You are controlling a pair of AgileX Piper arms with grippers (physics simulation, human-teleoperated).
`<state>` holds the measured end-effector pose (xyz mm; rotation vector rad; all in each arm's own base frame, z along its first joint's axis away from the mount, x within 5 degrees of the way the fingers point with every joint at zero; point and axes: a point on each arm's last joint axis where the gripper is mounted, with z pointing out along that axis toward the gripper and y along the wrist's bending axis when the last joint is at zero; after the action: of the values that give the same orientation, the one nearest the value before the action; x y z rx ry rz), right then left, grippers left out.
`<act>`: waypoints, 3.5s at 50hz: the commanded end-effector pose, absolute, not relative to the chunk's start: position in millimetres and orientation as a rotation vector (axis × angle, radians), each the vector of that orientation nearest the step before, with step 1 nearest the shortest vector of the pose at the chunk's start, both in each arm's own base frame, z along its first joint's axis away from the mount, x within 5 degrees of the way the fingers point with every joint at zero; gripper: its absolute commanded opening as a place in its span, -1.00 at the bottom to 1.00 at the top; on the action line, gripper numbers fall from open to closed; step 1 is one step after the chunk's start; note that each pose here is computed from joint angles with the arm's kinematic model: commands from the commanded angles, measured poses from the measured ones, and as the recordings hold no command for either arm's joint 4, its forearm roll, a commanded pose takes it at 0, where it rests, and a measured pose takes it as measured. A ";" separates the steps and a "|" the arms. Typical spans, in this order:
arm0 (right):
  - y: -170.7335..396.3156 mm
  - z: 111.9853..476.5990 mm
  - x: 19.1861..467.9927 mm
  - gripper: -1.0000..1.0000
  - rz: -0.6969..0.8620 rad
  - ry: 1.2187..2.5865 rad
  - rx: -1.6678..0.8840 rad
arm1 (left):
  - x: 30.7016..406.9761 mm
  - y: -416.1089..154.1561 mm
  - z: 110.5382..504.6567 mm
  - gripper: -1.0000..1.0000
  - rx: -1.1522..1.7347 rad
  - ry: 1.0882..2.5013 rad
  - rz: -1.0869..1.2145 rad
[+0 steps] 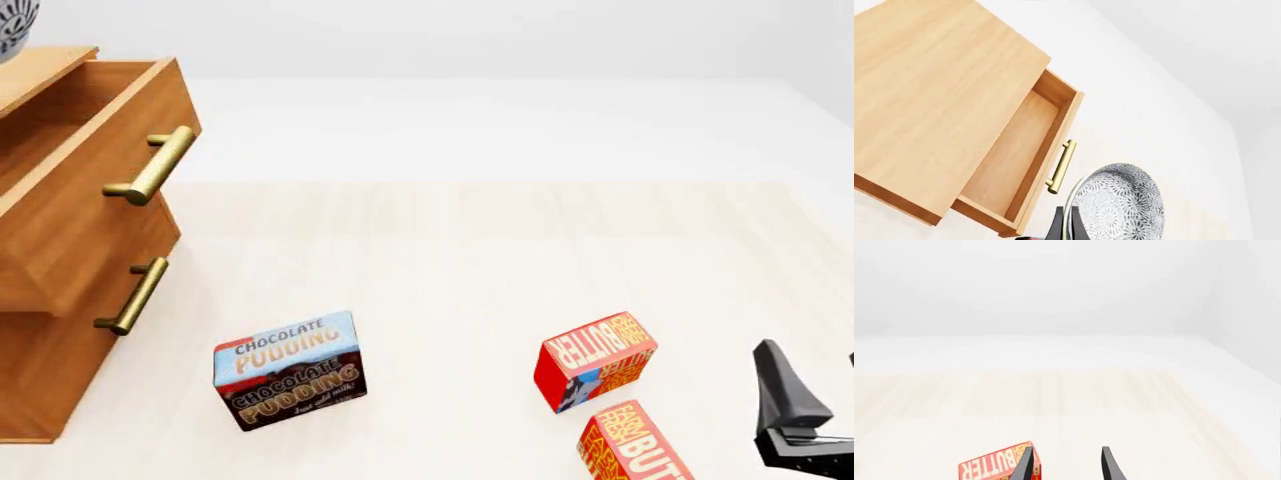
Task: Put the bowl in the top drawer of the cabinet.
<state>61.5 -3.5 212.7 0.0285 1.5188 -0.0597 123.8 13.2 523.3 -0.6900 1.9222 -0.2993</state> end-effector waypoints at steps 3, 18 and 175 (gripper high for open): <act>-3.6 213.0 59.9 1.00 -0.062 1.511 0.032 | 122.1 14.5 521.1 -1.00 -0.703 1.911 -0.296; -3.6 212.8 60.7 1.00 -0.060 1.515 0.034 | 126.4 16.2 519.9 -1.00 -0.726 1.912 -0.295; -3.4 213.1 59.2 1.00 -0.059 1.507 0.031 | 211.7 125.4 482.9 1.00 -1.387 1.680 -0.177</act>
<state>59.5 -3.4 213.1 0.0305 1.5084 -0.0588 224.5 147.9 468.2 -1.4205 1.7189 -0.1183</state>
